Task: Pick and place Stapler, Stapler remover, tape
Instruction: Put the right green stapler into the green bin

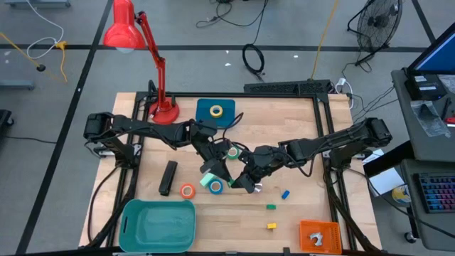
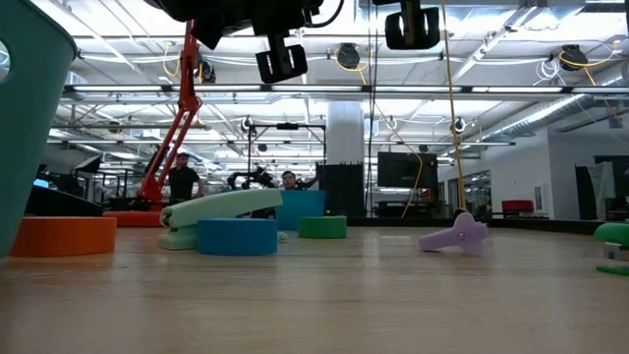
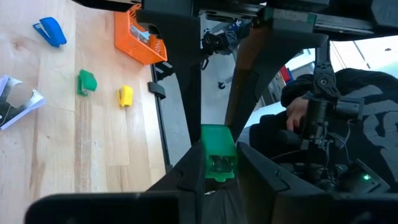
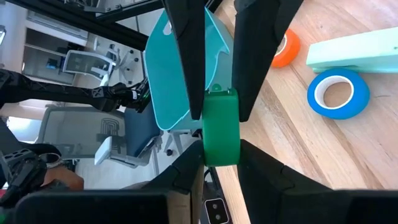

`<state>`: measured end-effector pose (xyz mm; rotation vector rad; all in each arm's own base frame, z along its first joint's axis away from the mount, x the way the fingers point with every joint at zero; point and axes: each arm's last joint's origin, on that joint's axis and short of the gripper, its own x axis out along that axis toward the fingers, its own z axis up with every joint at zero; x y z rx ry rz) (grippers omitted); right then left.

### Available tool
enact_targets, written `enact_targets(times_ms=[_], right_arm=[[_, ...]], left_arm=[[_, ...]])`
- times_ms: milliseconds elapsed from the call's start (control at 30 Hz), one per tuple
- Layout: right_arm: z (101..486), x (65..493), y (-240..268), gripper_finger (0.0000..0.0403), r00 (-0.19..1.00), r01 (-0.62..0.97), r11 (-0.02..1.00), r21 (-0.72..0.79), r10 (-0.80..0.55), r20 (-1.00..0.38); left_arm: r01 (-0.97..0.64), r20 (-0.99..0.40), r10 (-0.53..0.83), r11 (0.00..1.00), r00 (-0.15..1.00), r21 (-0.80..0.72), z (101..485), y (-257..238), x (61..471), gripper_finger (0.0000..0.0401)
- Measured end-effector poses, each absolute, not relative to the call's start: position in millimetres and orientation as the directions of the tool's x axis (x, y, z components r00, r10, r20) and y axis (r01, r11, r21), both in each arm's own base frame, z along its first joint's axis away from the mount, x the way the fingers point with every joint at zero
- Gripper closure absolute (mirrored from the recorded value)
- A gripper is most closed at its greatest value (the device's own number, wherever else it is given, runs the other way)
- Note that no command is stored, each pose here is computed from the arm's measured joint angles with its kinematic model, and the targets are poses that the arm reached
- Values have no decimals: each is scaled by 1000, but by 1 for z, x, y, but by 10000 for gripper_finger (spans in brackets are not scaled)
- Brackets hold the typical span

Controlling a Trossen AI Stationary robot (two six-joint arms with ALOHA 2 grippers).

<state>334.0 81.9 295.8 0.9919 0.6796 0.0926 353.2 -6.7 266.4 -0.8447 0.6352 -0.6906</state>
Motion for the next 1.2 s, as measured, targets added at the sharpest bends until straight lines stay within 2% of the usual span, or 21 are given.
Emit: enact_targets(times_ms=[167,300,567,733,900,1033,1200], right_arm=[[296,334,82,318,792,215,565,797,377,-481],[298,335,84,307,776,172,553,815,434,-458],[298,333,88,290,754,156,540,827,476,-453],[297,333,89,281,749,158,541,826,479,-457],[297,333,89,280,749,157,541,826,479,-457],[298,333,88,281,751,154,545,824,477,-456],[298,334,83,278,757,160,542,825,469,-455]], left_arm=[[279,-230,-765,471,602,-837,265,-7,352,329],[259,-235,-798,435,555,-863,265,-6,347,337],[220,-307,-736,523,603,-823,287,-4,322,337],[114,-449,-626,653,637,-749,307,-18,284,337],[-45,-607,-448,780,656,-625,321,-47,241,337],[-162,-638,-300,811,709,-562,331,-69,217,337],[-308,-660,-141,800,738,-515,331,-95,194,337]])
